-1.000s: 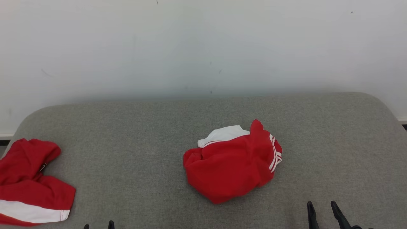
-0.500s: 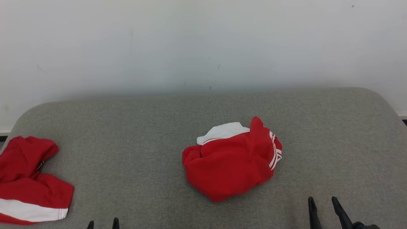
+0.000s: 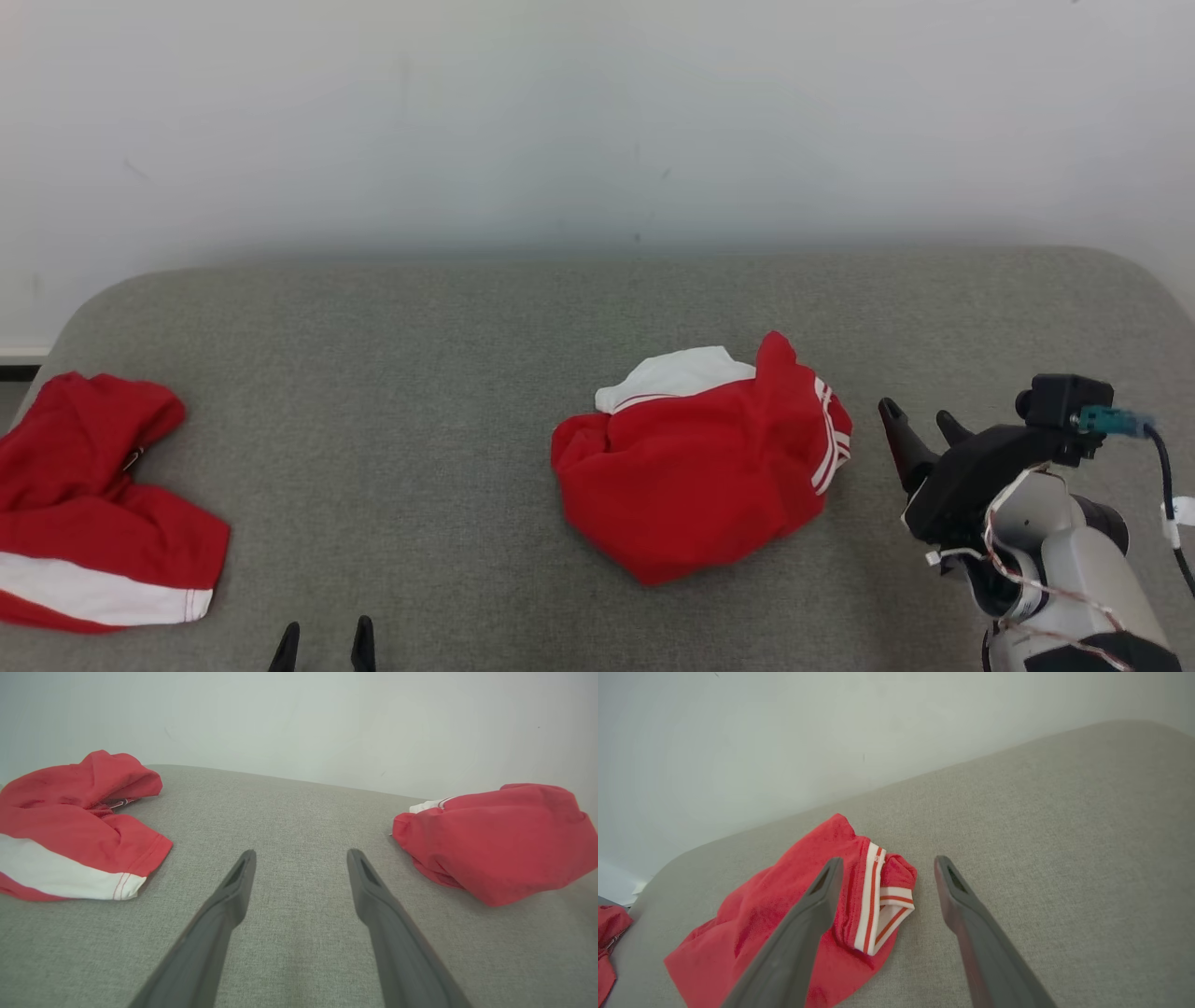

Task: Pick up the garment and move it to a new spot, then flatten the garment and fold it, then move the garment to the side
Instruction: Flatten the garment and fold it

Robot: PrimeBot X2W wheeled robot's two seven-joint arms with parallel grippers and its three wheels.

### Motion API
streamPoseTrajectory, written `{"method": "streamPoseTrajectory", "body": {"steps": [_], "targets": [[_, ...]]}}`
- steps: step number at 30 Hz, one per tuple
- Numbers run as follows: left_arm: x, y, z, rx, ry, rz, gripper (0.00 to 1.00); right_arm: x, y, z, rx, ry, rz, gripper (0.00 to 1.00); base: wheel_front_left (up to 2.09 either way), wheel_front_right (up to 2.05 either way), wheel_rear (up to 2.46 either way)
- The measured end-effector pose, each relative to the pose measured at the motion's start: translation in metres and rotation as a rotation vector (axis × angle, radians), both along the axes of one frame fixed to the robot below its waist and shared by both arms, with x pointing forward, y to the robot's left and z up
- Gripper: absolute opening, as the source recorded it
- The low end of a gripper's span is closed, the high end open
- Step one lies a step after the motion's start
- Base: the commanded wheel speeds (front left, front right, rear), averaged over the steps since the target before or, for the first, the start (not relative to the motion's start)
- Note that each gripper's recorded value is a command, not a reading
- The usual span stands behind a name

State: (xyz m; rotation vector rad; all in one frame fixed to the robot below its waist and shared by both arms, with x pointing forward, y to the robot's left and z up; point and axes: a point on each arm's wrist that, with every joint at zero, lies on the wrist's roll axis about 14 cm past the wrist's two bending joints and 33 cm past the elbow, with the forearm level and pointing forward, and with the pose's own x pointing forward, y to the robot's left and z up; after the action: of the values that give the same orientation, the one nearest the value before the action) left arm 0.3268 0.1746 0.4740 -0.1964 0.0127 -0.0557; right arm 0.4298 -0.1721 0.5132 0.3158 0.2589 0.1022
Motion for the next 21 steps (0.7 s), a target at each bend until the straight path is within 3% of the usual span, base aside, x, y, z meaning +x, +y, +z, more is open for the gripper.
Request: {"method": "streamPoseTrajectory", "body": {"steps": [7,14,19,20,21], "targets": [[-0.004,0.005,-0.004,-0.014,0.012,0.027,1.0,0.028,0.017,-0.034,0.104,0.308,0.057,1.0,0.0,0.0,0.0],[-0.005,0.019,-0.015,-0.019,0.054,0.075,1.0,0.047,0.054,-0.066,0.11,0.478,0.144,1.0,0.0,0.0,0.0],[-0.005,0.026,-0.017,-0.017,0.062,0.1,1.0,0.055,0.078,-0.073,0.13,0.495,0.191,1.0,0.0,0.0,0.0],[-0.005,0.027,-0.017,-0.018,0.064,0.104,1.0,0.057,0.083,-0.073,0.129,0.489,0.202,0.69,0.0,0.0,0.0],[-0.006,0.027,-0.017,-0.017,0.064,0.106,1.0,0.058,0.087,-0.072,0.125,0.478,0.212,0.17,0.0,0.0,0.0]]}}
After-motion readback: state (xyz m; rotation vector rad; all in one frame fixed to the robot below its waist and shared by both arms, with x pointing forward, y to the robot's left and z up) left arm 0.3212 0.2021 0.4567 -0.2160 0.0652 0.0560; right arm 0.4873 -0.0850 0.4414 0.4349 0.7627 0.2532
